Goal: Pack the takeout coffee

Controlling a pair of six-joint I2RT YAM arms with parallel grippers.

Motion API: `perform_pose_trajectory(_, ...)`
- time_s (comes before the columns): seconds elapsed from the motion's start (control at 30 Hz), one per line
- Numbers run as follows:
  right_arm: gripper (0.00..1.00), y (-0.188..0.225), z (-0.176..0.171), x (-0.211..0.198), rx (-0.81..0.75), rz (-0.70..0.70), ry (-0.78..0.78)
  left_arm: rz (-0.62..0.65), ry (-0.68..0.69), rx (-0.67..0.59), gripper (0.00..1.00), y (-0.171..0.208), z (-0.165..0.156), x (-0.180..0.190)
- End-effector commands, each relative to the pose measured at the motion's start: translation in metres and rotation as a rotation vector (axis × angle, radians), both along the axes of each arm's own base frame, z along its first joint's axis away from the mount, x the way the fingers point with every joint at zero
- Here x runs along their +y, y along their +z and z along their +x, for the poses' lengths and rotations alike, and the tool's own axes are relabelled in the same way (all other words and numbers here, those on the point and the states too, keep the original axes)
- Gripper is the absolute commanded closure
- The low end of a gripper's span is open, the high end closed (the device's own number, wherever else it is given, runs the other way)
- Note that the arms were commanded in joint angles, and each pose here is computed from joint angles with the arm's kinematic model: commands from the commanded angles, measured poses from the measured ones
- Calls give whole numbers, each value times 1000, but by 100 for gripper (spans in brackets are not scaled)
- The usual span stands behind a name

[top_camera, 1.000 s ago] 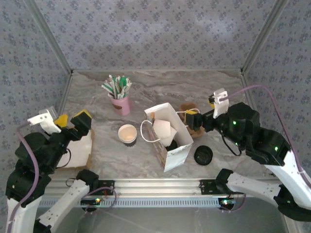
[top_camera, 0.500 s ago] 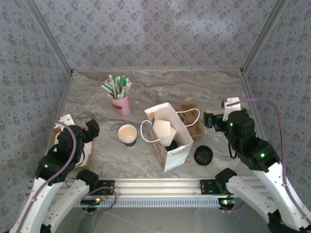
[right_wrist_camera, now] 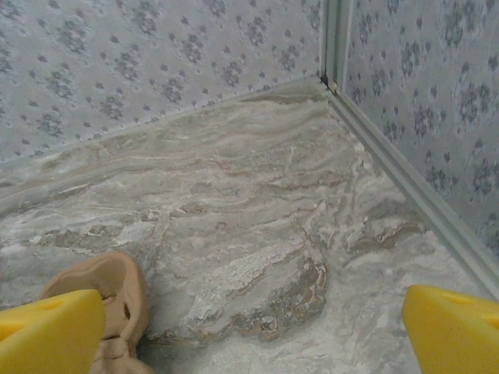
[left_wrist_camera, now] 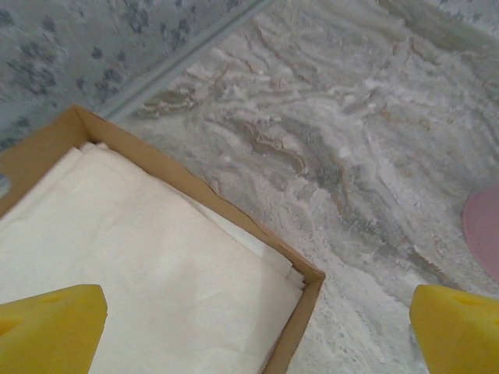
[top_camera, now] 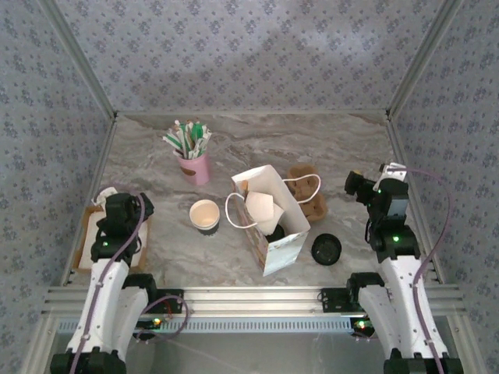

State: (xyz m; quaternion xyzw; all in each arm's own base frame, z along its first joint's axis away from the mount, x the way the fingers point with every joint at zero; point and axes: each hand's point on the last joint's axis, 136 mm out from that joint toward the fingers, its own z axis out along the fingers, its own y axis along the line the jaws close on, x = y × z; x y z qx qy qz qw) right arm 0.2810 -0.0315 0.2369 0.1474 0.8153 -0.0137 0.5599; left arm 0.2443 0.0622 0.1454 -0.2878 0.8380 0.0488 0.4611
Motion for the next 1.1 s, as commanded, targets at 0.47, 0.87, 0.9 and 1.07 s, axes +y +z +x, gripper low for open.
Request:
perform_pose_trajectory(0.47, 0, -73, 47, -30, -30, -49, -158, 194, -251, -52, 0, -23, 91, -10)
perform_pose_trajectory(0.87, 0, -112, 78, -45, 31, -136, -186, 189, -334, -102, 0, -38, 146, -20)
perform_pose_trajectory(0.9, 0, -115, 78, -46, 26, -138, -187, 189, -341, -117, 0, -37, 149, -21)
perform_pose_trajectory(1.07, 0, -121, 80, -37, -33, -162, -137, 210, -430, -124, 1, -48, 156, -37)
